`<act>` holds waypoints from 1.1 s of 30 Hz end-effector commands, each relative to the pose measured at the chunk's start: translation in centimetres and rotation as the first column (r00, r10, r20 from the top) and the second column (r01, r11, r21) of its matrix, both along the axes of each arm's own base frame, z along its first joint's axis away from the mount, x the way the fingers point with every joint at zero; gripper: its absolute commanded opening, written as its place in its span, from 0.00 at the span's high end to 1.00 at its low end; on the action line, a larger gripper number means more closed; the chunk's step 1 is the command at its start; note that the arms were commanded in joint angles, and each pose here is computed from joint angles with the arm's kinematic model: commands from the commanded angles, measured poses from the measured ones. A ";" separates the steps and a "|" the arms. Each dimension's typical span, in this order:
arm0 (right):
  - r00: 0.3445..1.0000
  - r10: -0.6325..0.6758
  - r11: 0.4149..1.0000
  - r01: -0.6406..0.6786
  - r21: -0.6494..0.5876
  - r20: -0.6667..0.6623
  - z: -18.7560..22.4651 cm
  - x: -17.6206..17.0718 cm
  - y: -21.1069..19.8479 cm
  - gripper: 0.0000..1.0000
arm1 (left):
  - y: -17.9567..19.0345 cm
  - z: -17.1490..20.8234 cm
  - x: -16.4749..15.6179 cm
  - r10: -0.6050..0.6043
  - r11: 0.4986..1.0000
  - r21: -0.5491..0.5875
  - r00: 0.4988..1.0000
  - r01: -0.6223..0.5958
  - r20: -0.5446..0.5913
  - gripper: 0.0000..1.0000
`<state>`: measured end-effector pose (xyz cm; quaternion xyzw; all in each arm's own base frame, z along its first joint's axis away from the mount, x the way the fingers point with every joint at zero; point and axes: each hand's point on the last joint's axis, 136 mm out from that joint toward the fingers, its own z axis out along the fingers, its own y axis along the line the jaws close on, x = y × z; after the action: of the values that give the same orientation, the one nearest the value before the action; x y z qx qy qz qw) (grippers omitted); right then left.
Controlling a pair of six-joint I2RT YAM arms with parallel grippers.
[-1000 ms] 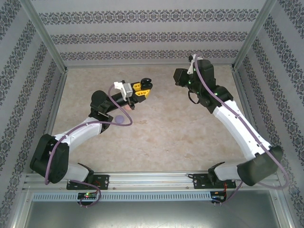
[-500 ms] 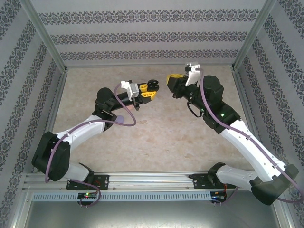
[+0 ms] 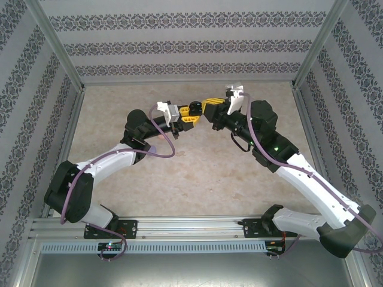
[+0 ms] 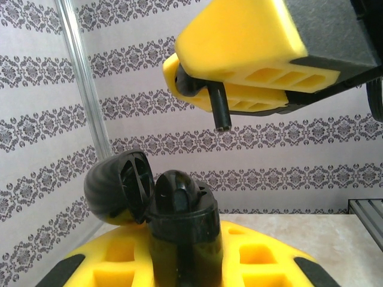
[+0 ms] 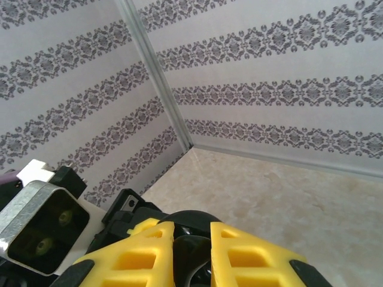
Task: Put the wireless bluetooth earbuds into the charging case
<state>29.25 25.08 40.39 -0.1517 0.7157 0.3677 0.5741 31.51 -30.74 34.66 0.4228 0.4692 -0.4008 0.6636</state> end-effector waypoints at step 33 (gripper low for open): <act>0.997 0.059 0.994 -0.063 -0.090 -0.047 -3.1 0.8 2.4 0.79 | -0.4 2.5 -0.6 -0.007 0.999 -0.045 0.998 0.010 0.070 1.00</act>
<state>30.55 26.73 37.89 -0.1726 0.7324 0.3553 0.5546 31.79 -30.69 34.79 0.4165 0.4721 -0.3966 0.6681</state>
